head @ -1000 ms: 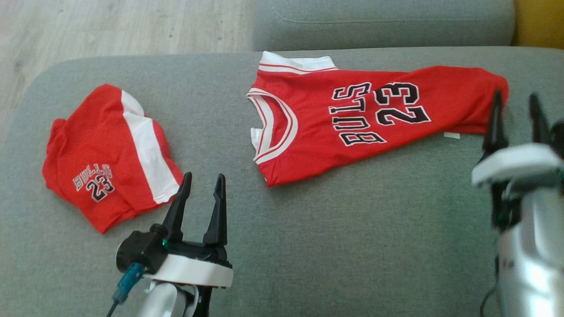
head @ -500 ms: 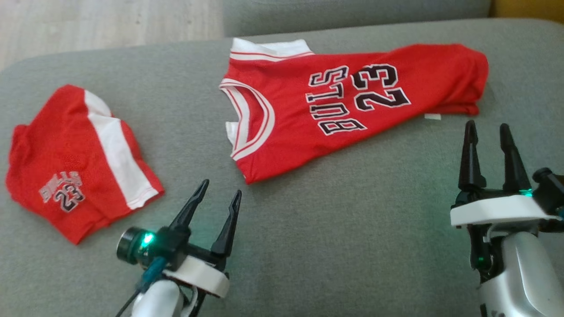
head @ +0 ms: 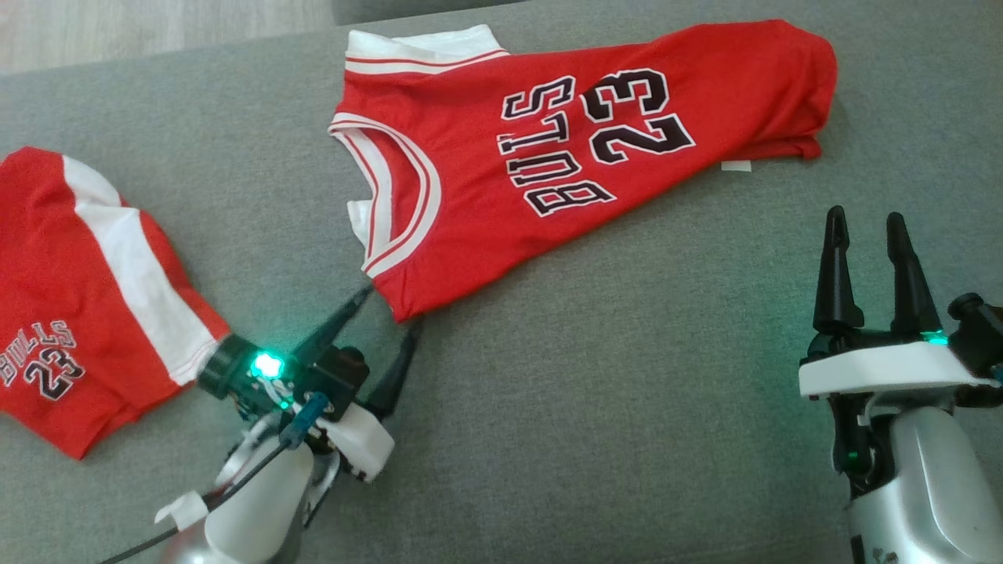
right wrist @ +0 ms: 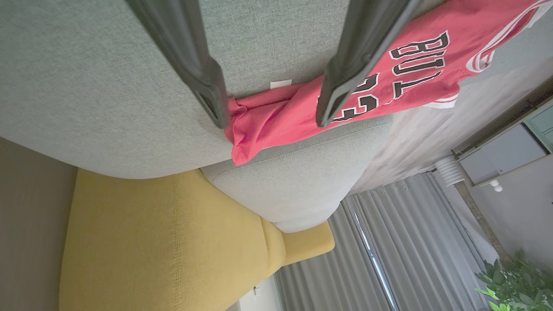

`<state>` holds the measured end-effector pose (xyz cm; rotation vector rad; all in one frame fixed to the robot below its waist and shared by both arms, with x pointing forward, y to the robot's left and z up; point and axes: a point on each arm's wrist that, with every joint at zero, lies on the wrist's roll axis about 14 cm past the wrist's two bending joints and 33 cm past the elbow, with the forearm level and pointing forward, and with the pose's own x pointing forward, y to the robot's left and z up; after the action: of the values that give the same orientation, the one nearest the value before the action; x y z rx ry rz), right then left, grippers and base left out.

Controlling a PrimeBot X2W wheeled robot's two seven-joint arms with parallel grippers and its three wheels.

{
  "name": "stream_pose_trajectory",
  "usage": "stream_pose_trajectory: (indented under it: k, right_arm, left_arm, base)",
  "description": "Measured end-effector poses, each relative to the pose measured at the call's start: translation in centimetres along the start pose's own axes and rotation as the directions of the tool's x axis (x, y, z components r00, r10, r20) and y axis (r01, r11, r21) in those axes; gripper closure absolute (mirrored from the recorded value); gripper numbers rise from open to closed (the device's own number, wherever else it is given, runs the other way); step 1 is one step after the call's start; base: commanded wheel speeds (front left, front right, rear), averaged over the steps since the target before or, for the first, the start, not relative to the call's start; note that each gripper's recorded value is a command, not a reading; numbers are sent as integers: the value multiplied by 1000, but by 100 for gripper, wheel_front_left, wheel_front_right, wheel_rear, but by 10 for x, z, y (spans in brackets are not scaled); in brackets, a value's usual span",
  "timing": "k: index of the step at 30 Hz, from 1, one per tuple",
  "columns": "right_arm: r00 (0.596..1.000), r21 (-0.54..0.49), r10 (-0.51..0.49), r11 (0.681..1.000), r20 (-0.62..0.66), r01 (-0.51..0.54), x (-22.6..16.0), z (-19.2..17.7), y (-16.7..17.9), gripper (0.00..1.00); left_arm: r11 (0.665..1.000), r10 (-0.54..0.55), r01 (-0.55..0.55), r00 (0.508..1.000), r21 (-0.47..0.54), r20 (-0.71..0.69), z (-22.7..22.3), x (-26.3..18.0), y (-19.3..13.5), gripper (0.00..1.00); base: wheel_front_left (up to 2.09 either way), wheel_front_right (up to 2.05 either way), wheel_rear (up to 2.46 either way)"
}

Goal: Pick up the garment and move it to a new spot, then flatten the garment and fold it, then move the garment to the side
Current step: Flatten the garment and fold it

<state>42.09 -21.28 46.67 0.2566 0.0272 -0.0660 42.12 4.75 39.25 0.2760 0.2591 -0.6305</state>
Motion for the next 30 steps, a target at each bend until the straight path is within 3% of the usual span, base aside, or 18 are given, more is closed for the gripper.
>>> stream_pose_trajectory:
  k: [7, 15, 16, 17, 18, 23, 30]
  right_arm:
    - [1000, 12, -8, 1000, 10, 8, 1, 2, -2, 0]
    - [1000, 27, -14, 1000, 17, 14, 0, 3, -4, 0]
    - [1000, 28, -14, 1000, 17, 14, 0, 3, -4, 0]
    - [1000, 29, -15, 999, 17, 14, 0, 3, -4, 0]
    - [1000, 32, -16, 999, 16, 15, 0, 2, -5, 0]
    - [1000, 36, -8, 999, 15, 8, 0, 3, -1, 0]
    - [999, 46, 21, 999, 28, -22, 0, 8, 10, 0]
  left_arm:
    - [995, 53, -55, 998, 78, 23, 6, 11, 12, 0]
    - [984, 8, -15, 999, 176, 42, 15, 22, 6, 0]
    - [984, 6, -14, 999, 180, 43, 16, 23, 6, 57]
    - [983, 5, -13, 999, 182, 44, 17, 23, 6, 92]
    - [983, 2, -10, 999, 186, 44, 17, 24, 6, 100]
    - [978, -37, 19, 996, 207, 85, 33, 22, 1, 100]
    - [977, -111, 55, 955, 204, 275, 97, 3, -20, 100]
  base:
    - [0, 0, 0]
    - [0, 0, 0]
    - [0, 0, 0]
    - [0, 0, 0]
    - [0, 0, 0]
    - [0, 0, 0]
    - [0, 0, 0]
